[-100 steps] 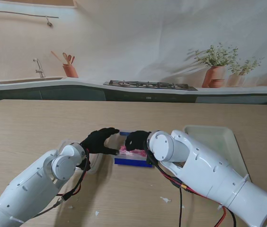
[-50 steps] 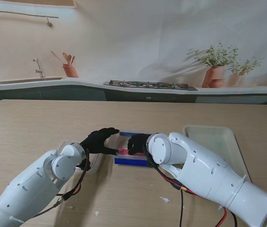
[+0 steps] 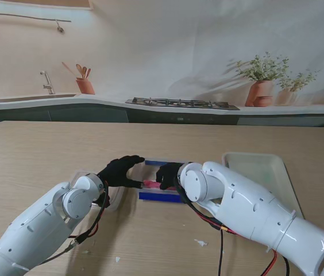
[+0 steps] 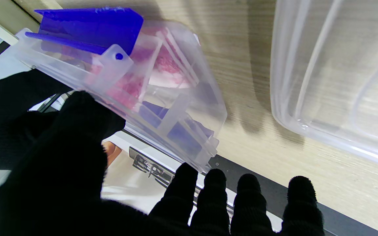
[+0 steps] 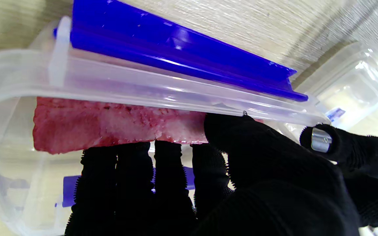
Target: Separate the bacon slices onto the tray
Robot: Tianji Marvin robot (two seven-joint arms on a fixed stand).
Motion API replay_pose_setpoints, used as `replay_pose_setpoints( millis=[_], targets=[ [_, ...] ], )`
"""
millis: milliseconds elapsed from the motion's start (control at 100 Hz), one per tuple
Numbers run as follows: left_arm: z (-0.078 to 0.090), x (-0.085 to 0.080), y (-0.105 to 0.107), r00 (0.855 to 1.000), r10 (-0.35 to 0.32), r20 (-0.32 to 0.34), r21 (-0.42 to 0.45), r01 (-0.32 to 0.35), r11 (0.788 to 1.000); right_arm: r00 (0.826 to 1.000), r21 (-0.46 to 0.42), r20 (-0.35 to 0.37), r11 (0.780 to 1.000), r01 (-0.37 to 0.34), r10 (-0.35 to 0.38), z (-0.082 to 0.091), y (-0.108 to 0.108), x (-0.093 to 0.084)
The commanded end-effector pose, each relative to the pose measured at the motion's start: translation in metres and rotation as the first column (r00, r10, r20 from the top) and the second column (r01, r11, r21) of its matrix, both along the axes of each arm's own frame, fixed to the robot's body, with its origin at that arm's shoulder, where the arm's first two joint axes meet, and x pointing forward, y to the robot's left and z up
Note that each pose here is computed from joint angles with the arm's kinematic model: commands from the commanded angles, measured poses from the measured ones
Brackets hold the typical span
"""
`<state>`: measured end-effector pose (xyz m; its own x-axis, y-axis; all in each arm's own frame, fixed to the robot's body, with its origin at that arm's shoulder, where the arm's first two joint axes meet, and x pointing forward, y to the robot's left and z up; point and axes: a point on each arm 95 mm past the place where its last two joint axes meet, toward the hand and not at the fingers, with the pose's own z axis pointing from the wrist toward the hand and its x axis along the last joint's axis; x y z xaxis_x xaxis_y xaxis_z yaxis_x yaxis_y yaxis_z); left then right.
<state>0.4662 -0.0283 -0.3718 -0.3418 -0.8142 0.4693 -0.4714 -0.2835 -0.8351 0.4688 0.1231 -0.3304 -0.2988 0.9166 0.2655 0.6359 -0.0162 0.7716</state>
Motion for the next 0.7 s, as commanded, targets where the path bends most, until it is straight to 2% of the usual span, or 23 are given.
replay_pose_setpoints(
  millis=[0, 480, 690],
  targets=[
    [-0.0111, -0.0068, -0.0013, 0.999, -0.013, -0.04, 0.017, 0.014, 1.0, 1.0, -0.006, -0.013, 1.0, -0.016, 0.016, -0.0026, 0.0031, -0.0015],
    [-0.0114, -0.0067, -0.0013, 0.999, -0.014, -0.039, 0.017, 0.014, 1.0, 0.998, -0.043, 0.025, 0.997, -0.06, 0.062, -0.0083, 0.0042, 0.0004],
    [-0.0118, -0.0068, -0.0015, 0.999, -0.015, -0.04, 0.016, 0.016, 1.0, 0.993, -0.032, 0.082, 0.996, -0.081, 0.083, -0.0083, 0.007, 0.0016]
  ],
)
